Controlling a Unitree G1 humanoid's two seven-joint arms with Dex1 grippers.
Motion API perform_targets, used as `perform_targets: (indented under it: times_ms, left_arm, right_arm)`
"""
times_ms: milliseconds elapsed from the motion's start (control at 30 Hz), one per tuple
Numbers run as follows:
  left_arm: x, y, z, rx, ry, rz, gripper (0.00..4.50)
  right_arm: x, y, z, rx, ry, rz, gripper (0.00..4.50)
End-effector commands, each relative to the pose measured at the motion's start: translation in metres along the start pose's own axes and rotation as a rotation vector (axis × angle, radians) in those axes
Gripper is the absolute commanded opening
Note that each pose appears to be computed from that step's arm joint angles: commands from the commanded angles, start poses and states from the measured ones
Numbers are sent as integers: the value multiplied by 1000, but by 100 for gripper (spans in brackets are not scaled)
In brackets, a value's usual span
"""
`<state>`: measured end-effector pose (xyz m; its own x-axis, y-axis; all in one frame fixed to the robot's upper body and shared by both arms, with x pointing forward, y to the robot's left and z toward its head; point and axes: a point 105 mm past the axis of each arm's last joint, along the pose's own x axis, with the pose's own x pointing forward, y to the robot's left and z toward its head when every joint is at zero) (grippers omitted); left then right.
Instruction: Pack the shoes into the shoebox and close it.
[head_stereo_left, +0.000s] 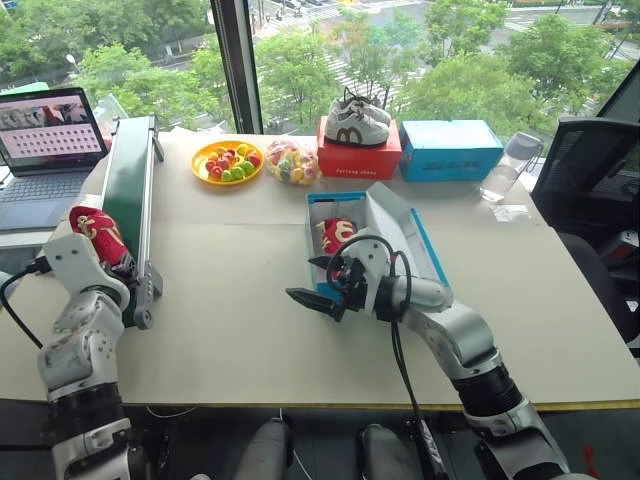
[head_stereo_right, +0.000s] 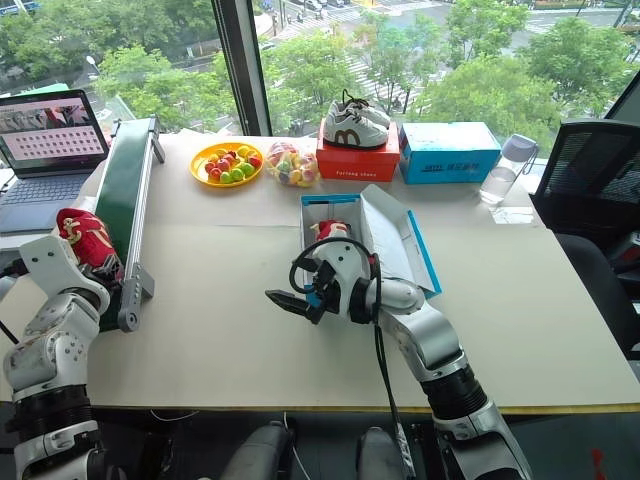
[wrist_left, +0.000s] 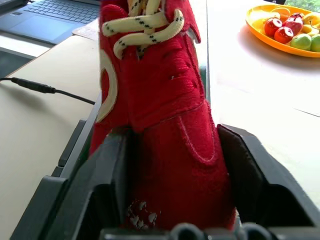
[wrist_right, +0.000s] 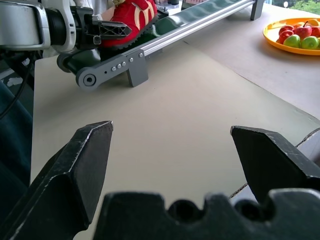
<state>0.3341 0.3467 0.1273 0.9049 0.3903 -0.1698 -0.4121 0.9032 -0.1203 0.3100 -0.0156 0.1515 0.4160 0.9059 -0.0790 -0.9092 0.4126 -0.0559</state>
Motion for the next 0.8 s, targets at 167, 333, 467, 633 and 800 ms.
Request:
perform_targets:
  times_ms: [167, 333, 467, 633, 800]
  left_arm:
    - [1, -2, 1, -12, 11, 3, 179]
    - [1, -5, 3, -13, -1, 2, 179]
    - [0, -9, 6, -13, -17, -7, 116]
    - [-2, -19, 11, -18, -42, -53, 38]
    - [-14, -44, 59, 22, -298, -133, 38]
  right_arm:
    - [-2, -2, 16, -45, -46, -17, 450]
    - [-3, -4, 16, -44, -47, -28, 450]
    - [-3, -5, 16, -45, -46, -34, 450]
    - [-3, -6, 16, -45, -45, -41, 450]
    - [-4, -9, 16, -47, -43, -54, 450]
